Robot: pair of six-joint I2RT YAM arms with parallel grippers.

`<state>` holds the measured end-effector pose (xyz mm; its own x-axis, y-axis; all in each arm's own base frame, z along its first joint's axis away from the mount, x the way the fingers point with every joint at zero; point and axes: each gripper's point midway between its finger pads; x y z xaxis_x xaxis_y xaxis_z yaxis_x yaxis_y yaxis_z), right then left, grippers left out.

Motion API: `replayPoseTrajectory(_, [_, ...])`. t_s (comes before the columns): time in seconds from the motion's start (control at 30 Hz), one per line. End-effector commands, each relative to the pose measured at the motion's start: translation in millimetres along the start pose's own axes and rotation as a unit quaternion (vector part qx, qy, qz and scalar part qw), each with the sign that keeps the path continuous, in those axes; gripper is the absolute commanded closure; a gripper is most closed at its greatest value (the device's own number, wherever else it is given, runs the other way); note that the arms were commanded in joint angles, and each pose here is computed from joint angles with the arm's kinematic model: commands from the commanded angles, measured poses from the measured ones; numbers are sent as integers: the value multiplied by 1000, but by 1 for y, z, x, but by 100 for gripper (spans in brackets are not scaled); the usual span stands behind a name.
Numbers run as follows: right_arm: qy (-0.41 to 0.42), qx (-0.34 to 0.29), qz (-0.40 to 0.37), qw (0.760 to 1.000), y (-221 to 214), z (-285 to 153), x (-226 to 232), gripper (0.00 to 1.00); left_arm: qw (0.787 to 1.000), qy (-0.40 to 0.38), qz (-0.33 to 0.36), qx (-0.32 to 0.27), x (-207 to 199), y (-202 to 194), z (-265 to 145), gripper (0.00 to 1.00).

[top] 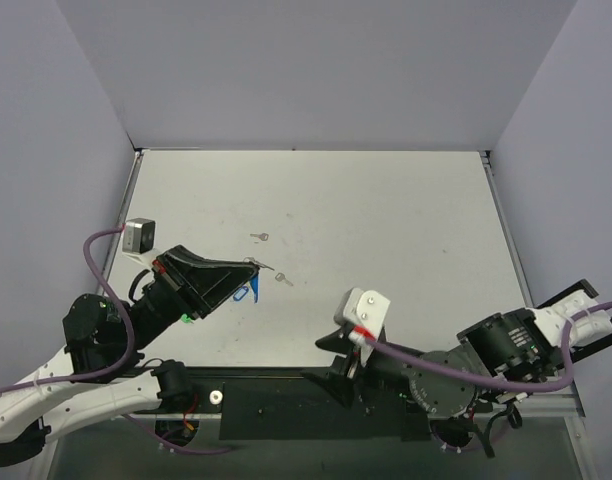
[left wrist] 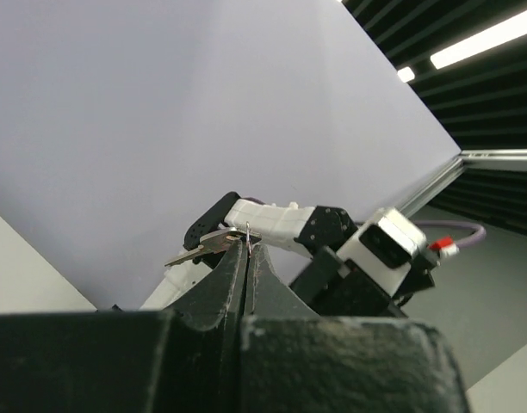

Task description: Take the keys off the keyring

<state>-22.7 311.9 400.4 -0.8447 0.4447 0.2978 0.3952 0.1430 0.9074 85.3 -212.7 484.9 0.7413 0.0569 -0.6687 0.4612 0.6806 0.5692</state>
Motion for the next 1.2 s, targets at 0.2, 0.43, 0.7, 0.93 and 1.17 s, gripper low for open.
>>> replayPoseTrajectory(0.2, [114,-92,174,974,63,-31,-19,27,962,-222,100,127,-86,-29,-7,100])
replayPoseTrajectory(0.43, [223,-73,149,961,67,-50,10,26,917,-344,95,176,-120,-45,-22,100])
replayPoseTrajectory(0.7, [306,-40,135,942,69,-54,42,27,881,-425,78,196,-141,-50,-30,100])
replayPoseTrajectory(0.93, [323,-49,146,934,82,-49,50,33,877,-428,71,207,-140,-55,-26,100])
replayPoseTrajectory(1.17, [332,-70,162,927,98,-46,52,45,881,-415,69,215,-133,-61,-24,100])
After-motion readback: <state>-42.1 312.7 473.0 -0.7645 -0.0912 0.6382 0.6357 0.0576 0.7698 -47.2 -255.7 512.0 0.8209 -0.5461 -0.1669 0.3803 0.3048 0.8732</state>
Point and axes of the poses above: each gripper's point midway between its finger pads, its own z axis out along the fingers, its own x axis along the line the jaws close on, y = z × x, and after that the axes turned 14 degrees about z, right-handed
